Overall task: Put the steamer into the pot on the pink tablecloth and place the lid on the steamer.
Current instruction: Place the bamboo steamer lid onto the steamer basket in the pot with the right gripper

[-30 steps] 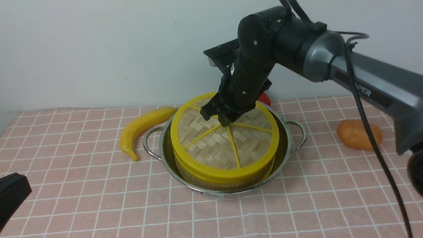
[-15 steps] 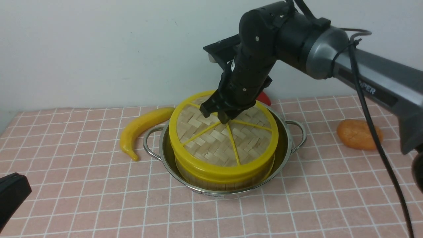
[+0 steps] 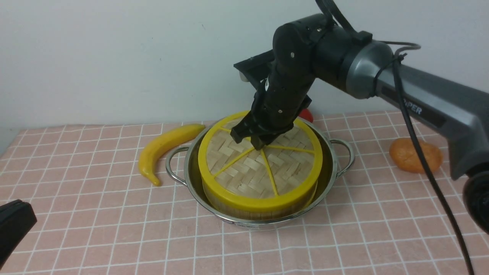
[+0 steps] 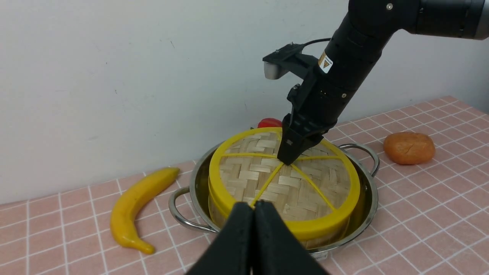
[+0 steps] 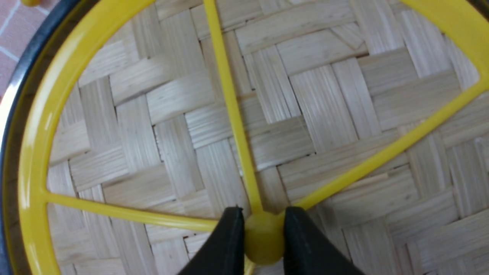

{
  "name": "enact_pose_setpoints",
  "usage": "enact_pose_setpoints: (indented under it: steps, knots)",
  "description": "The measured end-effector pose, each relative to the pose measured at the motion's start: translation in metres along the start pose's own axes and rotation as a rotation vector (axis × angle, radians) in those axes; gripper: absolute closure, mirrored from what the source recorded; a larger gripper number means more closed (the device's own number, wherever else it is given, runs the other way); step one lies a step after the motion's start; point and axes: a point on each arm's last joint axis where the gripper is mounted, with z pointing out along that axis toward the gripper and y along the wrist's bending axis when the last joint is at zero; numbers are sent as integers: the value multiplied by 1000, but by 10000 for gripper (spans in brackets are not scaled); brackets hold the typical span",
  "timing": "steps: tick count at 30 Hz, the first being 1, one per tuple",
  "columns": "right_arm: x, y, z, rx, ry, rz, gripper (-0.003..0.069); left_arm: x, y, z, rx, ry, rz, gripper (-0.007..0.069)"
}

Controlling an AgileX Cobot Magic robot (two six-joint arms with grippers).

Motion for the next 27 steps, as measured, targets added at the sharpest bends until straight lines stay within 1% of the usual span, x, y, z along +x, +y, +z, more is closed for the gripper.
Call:
enact_pose_setpoints:
  steps: [20,27]
  knots:
    - [0,0,-1,-4,-1,-6,513,0,0,0,0,0,0,633]
    - [-5,0,-9,6,-17,3,513,0,0,0,0,0,0,633]
